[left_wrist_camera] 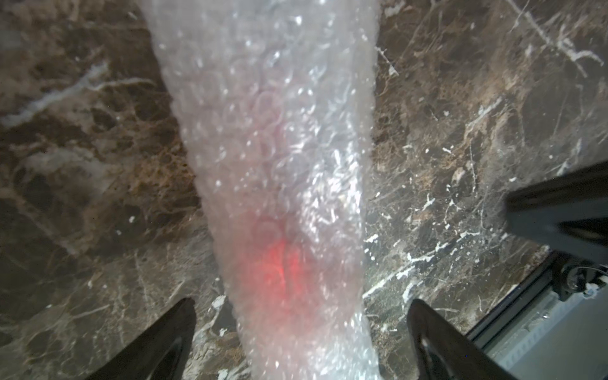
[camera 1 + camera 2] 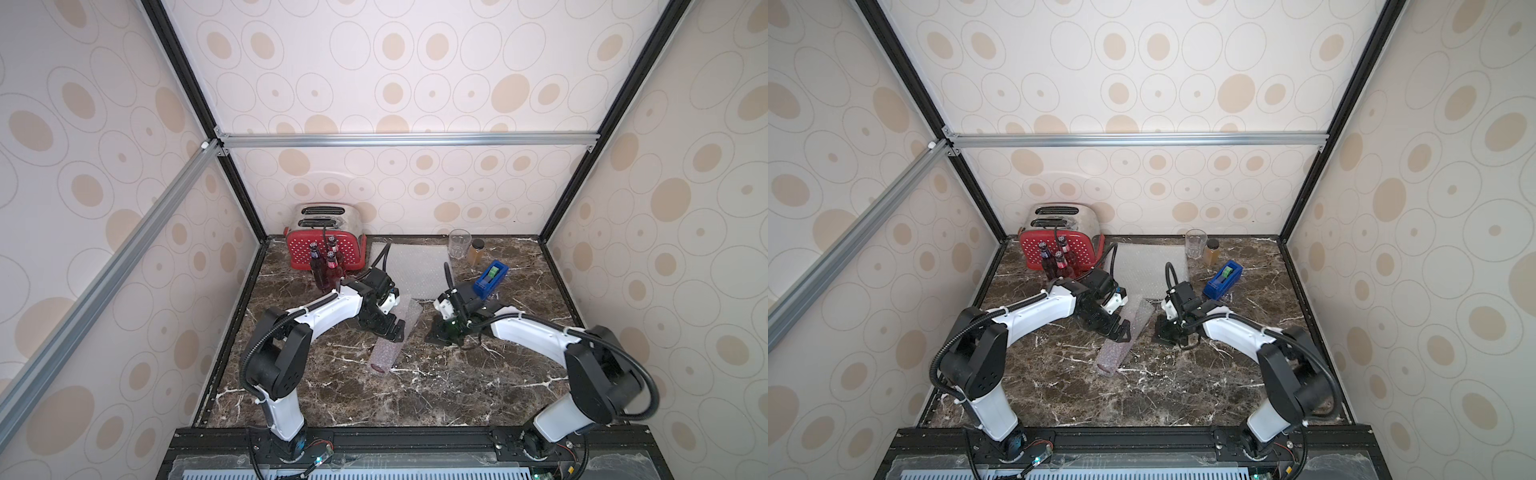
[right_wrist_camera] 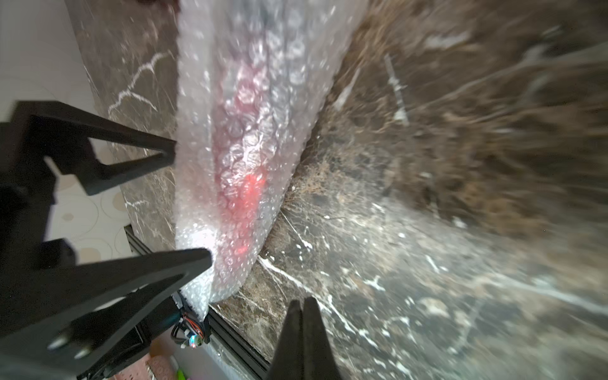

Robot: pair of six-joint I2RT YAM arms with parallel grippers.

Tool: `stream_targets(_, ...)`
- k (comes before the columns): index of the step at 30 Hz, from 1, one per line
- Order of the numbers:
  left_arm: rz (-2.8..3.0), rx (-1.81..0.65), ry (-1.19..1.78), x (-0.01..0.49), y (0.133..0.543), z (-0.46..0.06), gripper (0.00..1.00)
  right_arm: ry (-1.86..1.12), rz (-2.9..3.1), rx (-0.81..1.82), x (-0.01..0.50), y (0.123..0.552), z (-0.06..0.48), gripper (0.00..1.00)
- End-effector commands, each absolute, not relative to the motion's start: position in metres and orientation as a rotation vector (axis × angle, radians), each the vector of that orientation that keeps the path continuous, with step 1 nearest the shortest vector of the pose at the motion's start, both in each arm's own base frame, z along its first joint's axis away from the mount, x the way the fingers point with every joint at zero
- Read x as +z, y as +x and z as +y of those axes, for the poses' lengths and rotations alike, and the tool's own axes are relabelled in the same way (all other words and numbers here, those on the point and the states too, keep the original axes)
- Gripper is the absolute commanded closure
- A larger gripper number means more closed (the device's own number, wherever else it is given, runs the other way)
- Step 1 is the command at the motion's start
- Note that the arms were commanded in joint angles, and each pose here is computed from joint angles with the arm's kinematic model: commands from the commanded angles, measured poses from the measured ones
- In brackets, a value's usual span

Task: Wrap wine bottles in bubble wrap
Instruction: Pick up the bubble wrap from the center of the board.

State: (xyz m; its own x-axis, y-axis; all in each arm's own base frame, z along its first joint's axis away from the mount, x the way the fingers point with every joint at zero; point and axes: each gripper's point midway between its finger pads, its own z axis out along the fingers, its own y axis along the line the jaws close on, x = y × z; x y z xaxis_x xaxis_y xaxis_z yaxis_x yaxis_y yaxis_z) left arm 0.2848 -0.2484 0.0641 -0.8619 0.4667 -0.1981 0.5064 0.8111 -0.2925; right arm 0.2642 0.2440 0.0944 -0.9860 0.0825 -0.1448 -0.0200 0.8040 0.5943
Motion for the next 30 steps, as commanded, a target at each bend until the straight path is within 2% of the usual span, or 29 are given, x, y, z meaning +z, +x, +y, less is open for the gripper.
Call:
stream_targets(1,2.902,-0.341,0.853,0.051,0.287,-0.244,0.01,0.079,2.867,0.720,0.090,0.250,0.210,0.88)
stream_targets(5,2.908,-0.179,0.903,0.034,0.286,-0.238,0.03,0.107,2.801,0.649,0.106,0.253,0.196,0.71)
stream_targets(10,2.907,-0.075,0.964,0.026,0.275,-0.229,0.19,0.125,2.744,0.596,0.120,0.259,0.186,0.57)
stream_targets(12,2.894,-0.049,0.972,0.026,0.273,-0.223,0.28,0.122,2.734,0.592,0.125,0.262,0.185,0.56)
stream_targets(20,2.843,-0.062,0.995,0.040,0.266,-0.215,0.74,0.107,2.709,0.587,0.137,0.269,0.183,0.54)
stream_targets(23,2.793,-0.097,1.000,0.059,0.266,-0.214,0.86,0.103,2.701,0.578,0.141,0.272,0.182,0.54)
stream_targets(25,2.746,-0.121,1.020,0.075,0.266,-0.211,0.92,0.098,2.695,0.567,0.143,0.274,0.180,0.54)
stream_targets(30,2.651,-0.191,1.012,0.114,0.261,-0.183,0.95,0.095,2.674,0.512,0.146,0.286,0.177,0.54)
